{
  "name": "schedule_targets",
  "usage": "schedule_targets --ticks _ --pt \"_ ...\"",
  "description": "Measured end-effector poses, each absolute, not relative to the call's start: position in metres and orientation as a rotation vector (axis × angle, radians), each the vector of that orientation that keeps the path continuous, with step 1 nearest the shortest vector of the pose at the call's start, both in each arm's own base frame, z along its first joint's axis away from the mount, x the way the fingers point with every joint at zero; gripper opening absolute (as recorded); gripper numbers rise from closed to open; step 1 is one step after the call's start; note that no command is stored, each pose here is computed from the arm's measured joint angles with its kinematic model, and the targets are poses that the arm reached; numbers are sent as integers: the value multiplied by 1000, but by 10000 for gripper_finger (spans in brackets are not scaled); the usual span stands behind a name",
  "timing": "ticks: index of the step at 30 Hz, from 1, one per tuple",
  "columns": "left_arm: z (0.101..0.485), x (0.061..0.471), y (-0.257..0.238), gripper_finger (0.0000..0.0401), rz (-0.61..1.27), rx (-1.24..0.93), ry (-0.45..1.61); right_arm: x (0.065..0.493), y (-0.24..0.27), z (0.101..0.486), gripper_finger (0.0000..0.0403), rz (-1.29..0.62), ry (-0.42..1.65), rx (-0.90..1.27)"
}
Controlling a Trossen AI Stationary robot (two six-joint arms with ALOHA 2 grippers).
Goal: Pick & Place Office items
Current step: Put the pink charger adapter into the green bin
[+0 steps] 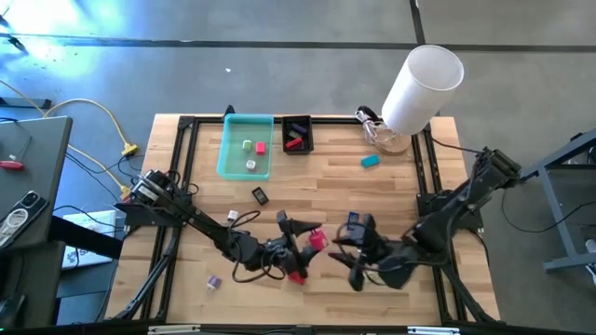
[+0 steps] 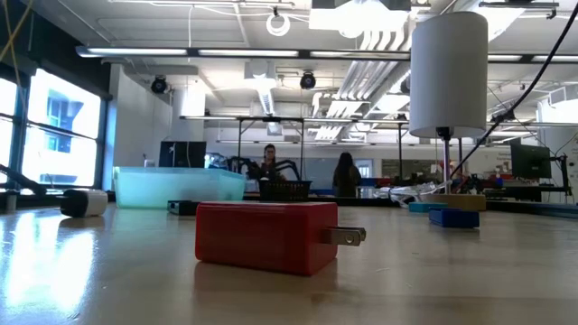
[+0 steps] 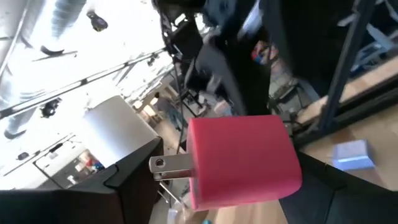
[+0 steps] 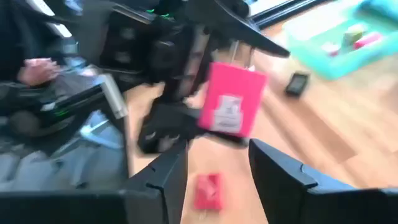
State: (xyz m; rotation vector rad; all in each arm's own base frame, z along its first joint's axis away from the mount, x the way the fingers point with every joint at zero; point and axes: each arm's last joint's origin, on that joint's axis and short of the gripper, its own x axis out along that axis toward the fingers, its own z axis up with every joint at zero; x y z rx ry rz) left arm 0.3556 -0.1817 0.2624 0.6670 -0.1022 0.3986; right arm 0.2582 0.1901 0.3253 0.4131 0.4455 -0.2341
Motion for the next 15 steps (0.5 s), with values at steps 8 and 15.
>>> schedule_targets --ticks 8,15 --pt "263 361 -161 262 588 664 -7 226 169 329 157 -376 537 438" --pt "263 376 -107 262 862 707 177 208 167 322 157 -468 593 438"
